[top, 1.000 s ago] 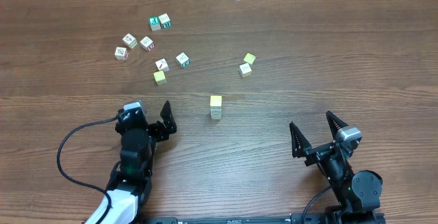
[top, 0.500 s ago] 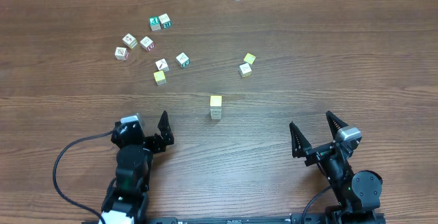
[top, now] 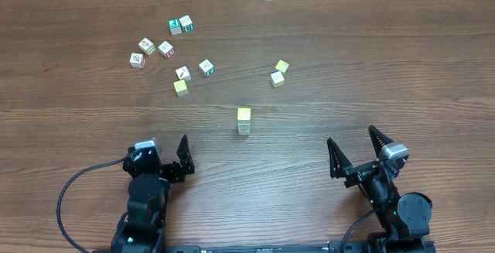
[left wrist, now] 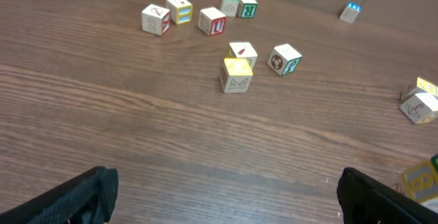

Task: Form a tower

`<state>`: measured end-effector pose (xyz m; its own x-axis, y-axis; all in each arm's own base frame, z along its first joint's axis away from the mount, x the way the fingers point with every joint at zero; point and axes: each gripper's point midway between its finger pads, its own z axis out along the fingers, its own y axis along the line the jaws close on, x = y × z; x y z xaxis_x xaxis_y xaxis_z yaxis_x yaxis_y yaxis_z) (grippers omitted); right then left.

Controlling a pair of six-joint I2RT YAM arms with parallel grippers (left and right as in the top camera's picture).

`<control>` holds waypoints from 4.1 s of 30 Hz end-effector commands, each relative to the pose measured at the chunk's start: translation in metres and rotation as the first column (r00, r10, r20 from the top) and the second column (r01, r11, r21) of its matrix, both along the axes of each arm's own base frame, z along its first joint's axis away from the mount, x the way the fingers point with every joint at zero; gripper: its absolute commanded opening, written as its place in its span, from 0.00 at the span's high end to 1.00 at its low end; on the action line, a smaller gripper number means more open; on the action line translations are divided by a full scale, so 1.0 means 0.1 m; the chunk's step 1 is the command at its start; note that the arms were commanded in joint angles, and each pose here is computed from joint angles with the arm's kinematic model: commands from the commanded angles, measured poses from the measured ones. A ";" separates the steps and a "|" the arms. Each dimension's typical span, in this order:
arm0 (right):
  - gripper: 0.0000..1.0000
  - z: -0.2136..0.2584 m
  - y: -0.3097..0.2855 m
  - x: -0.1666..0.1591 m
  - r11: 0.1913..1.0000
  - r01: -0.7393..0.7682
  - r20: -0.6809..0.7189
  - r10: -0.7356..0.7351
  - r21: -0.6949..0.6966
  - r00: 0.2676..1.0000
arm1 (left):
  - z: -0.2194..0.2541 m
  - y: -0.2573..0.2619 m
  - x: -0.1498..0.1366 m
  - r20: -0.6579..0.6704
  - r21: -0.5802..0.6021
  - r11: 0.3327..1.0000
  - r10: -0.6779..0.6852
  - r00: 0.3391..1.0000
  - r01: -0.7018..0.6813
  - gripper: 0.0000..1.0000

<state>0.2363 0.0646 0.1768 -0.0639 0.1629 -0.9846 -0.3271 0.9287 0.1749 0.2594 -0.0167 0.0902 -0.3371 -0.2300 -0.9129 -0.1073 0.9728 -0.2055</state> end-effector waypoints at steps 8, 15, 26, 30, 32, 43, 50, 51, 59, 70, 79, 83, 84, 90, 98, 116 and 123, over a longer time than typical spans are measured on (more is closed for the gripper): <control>0.00 -0.02 -0.01 0.00 1.000 0.003 0.003 -0.003 0.003 1.000 | 0.35 0.03 -0.10 0.149 0.071 0.997 -0.025 0.989 0.015 0.00; 0.00 -0.02 -0.01 0.00 1.000 0.003 0.003 -0.003 0.003 1.000 | 0.55 0.04 -0.12 0.229 0.133 0.991 -0.052 0.972 0.021 0.00; 0.00 -0.02 -0.01 0.00 1.000 0.003 0.003 -0.003 0.003 1.000 | 0.69 0.23 -0.14 0.283 0.140 0.989 -0.003 0.959 -0.039 0.00; 0.00 -0.02 -0.01 0.00 1.000 0.003 0.003 -0.003 0.003 1.000 | 0.69 0.29 -0.14 0.282 0.151 0.987 0.016 0.959 -0.060 0.00; 0.00 -0.02 -0.01 0.00 1.000 0.003 0.003 -0.003 0.003 1.000 | 0.68 0.29 -0.14 0.280 0.172 0.983 0.008 0.960 -0.059 0.00; 0.00 -0.02 -0.01 0.00 1.000 0.003 0.003 -0.003 0.003 1.000 | 0.70 0.29 -0.14 0.285 0.180 0.982 0.007 0.958 -0.061 0.00; 0.00 -0.02 -0.01 0.00 1.000 0.003 0.003 -0.003 0.003 1.000 | 0.70 0.31 -0.14 0.285 0.180 0.981 0.014 0.958 -0.068 0.00; 0.00 -0.02 -0.01 0.00 1.000 0.003 0.003 -0.003 0.003 1.000 | 0.70 0.31 -0.14 0.285 0.180 0.981 0.014 0.959 -0.068 0.00; 0.00 -0.02 -0.01 0.00 1.000 0.003 0.003 -0.003 0.003 1.000 | 0.70 0.31 -0.14 0.285 0.180 0.981 0.014 0.959 -0.068 0.00; 0.00 -0.02 -0.01 0.00 1.000 0.003 0.003 -0.003 0.003 1.000 | 0.70 0.31 -0.14 0.285 0.180 0.981 0.014 0.958 -0.068 0.00; 0.00 -0.02 -0.01 0.00 1.000 0.003 0.003 -0.003 0.003 1.000 | 0.70 0.31 -0.14 0.284 0.180 0.981 0.014 0.959 -0.067 0.00; 0.00 -0.02 -0.01 0.00 1.000 0.003 0.003 -0.003 0.003 1.000 | 0.70 0.31 -0.14 0.284 0.180 0.981 0.014 0.959 -0.067 0.01; 0.00 -0.02 -0.01 0.00 1.000 0.003 0.003 -0.003 0.003 1.000 | 0.70 0.31 -0.14 0.284 0.180 0.981 0.014 0.959 -0.067 0.00; 0.00 -0.02 -0.01 0.00 1.000 0.003 0.003 -0.003 0.003 1.000 | 0.70 0.31 -0.14 0.284 0.180 0.981 0.014 0.959 -0.067 0.00; 0.00 -0.02 -0.01 0.00 1.000 0.003 0.003 -0.003 0.003 1.000 | 0.70 0.31 -0.14 0.284 0.180 0.981 0.014 0.959 -0.067 0.00; 0.00 -0.02 -0.01 0.00 1.000 0.003 0.003 -0.003 0.003 1.000 | 0.70 0.31 -0.14 0.284 0.180 0.981 0.014 0.959 -0.067 0.00; 0.00 -0.02 -0.01 0.00 1.000 0.003 0.003 -0.003 0.003 1.000 | 0.70 0.31 -0.14 0.284 0.180 0.981 0.014 0.959 -0.067 0.00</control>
<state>0.2363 0.0647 0.1767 -0.0643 0.1629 -0.9845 -0.3273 0.9286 0.1750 0.2455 0.0146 0.1590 -0.0613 -0.0692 -0.9957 -0.1167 0.9912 -0.0617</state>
